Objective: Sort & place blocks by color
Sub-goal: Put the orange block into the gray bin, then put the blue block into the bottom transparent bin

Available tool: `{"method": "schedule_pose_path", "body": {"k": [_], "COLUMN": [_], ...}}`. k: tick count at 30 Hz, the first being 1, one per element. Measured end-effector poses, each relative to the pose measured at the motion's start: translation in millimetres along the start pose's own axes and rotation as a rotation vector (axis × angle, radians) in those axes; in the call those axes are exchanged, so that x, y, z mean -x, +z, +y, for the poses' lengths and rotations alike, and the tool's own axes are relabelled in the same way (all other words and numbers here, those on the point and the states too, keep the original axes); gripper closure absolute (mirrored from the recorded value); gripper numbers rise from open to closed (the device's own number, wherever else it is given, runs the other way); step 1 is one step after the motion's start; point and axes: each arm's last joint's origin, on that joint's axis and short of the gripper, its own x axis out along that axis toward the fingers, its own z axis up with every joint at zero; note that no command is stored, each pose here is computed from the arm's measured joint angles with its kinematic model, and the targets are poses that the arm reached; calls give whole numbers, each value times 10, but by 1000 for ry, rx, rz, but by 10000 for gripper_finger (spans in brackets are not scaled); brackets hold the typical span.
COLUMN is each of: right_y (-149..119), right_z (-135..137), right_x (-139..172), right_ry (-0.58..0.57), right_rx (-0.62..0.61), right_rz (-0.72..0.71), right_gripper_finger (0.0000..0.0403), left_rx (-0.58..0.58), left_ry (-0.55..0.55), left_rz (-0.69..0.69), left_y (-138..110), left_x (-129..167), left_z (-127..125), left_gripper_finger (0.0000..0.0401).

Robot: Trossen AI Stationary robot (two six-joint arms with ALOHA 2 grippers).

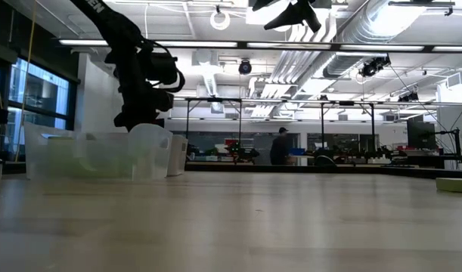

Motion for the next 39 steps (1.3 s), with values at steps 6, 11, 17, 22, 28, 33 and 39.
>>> {"method": "schedule_pose_path", "body": {"k": [6,11,17,22,28,33,39], "right_y": [-7,-31,-33,-33,-35,-36,-56], "right_z": [-3,-17,-16,-16,-15,-15,-28], "right_x": [-3,-3,-4,-4,-4,-4,-4], "right_ry": [-2,-16,-11,-11,-4,-5,-17], "right_rx": [-1,-23,-33,-34,-25,-23,-15], "right_rz": [3,25,29,30,34,35,54], "right_gripper_finger": [185,185,185,185,185,185,185], "left_rx": [-1,-17,-17,-7,-28,-33,-66], "left_ry": [29,64,63,65,66,65,57], "left_rz": [-11,-10,-8,26,48,61,30], "left_y": [10,8,6,3,136,223,206], "left_x": [1,2,3,49,333,621,1009], "left_z": [8,19,19,14,-35,-98,-238], "left_gripper_finger": [363,325,277,247,236,236,236]}}
